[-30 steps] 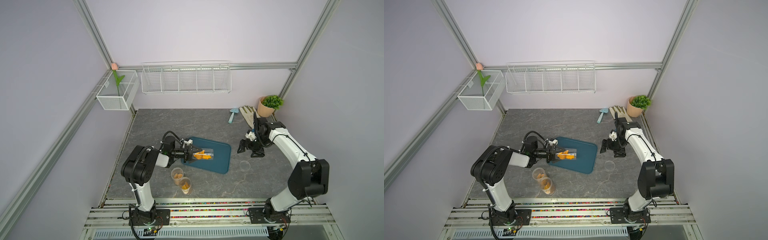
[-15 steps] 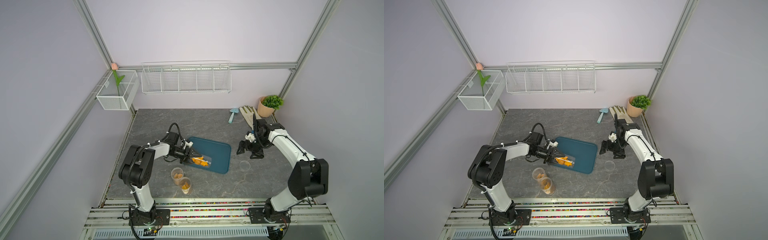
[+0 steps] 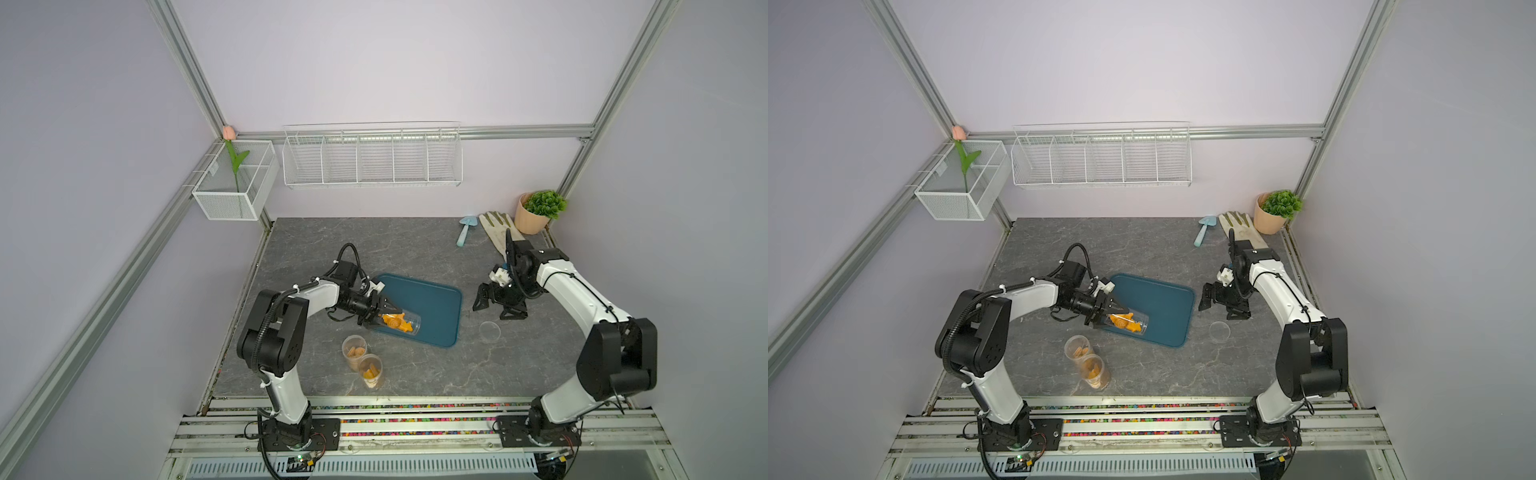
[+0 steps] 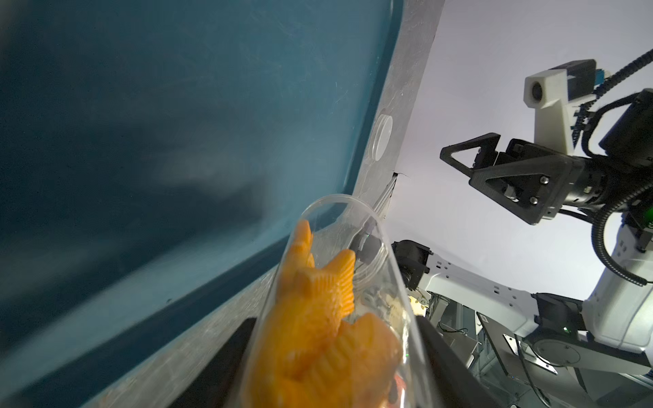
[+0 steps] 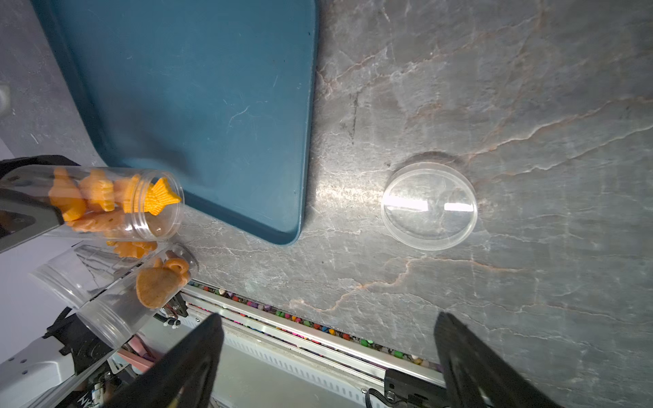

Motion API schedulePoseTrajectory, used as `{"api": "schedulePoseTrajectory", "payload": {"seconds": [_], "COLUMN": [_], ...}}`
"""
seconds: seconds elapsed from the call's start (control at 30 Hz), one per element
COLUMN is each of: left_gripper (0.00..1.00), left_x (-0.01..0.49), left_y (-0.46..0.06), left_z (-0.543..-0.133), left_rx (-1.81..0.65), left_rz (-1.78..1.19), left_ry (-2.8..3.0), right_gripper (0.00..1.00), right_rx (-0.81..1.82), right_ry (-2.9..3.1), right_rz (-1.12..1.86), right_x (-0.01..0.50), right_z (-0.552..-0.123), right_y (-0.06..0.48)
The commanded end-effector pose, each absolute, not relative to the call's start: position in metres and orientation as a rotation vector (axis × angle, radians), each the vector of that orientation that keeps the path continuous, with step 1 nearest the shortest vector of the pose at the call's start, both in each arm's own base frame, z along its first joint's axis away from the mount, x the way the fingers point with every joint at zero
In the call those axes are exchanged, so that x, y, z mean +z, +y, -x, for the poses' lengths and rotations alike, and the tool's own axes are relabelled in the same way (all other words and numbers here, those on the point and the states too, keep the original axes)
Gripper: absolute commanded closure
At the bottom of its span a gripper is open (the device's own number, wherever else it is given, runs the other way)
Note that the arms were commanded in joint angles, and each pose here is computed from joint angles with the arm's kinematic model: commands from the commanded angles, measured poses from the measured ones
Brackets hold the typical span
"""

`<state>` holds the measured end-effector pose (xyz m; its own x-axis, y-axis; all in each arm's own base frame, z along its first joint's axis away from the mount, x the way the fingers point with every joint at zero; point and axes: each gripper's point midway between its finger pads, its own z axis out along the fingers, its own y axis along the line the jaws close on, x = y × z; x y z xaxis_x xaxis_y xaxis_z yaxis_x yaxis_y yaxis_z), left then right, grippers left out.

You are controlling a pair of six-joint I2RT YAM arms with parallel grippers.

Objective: Pour the cookies out of the jar
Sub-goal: Pour the cookies in the jar onto the tray.

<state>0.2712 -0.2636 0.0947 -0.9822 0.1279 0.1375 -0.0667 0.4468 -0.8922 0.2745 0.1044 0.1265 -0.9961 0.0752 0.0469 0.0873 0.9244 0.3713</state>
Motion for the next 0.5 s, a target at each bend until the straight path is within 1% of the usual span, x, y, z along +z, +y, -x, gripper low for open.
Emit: {"api": "schedulePoseTrajectory", "payload": {"seconds": [0.0,0.03,0.1,0.13,0.2,0.23,0.27,0.3,0.33,0.4,0.43,0.47], "left_gripper": [0.37,0.37,0.37,0.37,0.37,0.37,0.37,0.36,0.36,0.36,0.37,0.37], "left_x": [0.119,0.117,0.110,0.112,0.124,0.125,0.125,0.125,0.127,0.139,0.141,0.137], "left_y": [-0.272,-0.271,-0.263,-0.263,-0.268,-0.267,-0.264,-0.260,-0.262,-0.269,-0.270,-0.266], "left_z": [-0.279,-0.280,-0.278,-0.278,-0.281,-0.286,-0.288,-0.288,-0.287,-0.292,-0.296,-0.298], "left_rx": [1.692,1.681,1.566,1.565,1.676,1.688,1.647,1.601,1.612,1.745,1.774,1.729], "left_rz": [0.085,0.087,0.128,0.131,0.092,0.081,0.094,0.113,0.109,0.063,0.050,0.062], "left_ry": [-2.466,-2.489,-2.583,-2.575,-2.510,-2.540,-2.601,-2.632,-2.615,-2.529,-2.536,-2.601], "right_gripper": [0.05,0.05,0.05,0.05,0.04,0.04,0.01,0.11,0.12,0.12,0.12,0.12], "right_rx": [-0.629,-0.629,-0.631,-0.632,-0.633,-0.632,-0.629,-0.631,-0.630,-0.636,-0.633,-0.633], "right_ry": [-3.046,-3.043,-3.042,-3.043,-3.042,-3.041,-3.040,-3.039,-3.039,-3.040,-3.039,-3.039], "right_rz": [0.145,0.148,0.152,0.151,0.151,0.152,0.153,0.154,0.155,0.155,0.153,0.151], "right_x": [0.128,0.128,0.128,0.128,0.128,0.128,0.127,0.127,0.126,0.126,0.126,0.126], "right_z": [-0.271,-0.271,-0.271,-0.272,-0.272,-0.271,-0.271,-0.271,-0.271,-0.271,-0.271,-0.271], "right_y": [0.106,0.107,0.107,0.107,0.108,0.108,0.108,0.108,0.108,0.110,0.110,0.110]}}
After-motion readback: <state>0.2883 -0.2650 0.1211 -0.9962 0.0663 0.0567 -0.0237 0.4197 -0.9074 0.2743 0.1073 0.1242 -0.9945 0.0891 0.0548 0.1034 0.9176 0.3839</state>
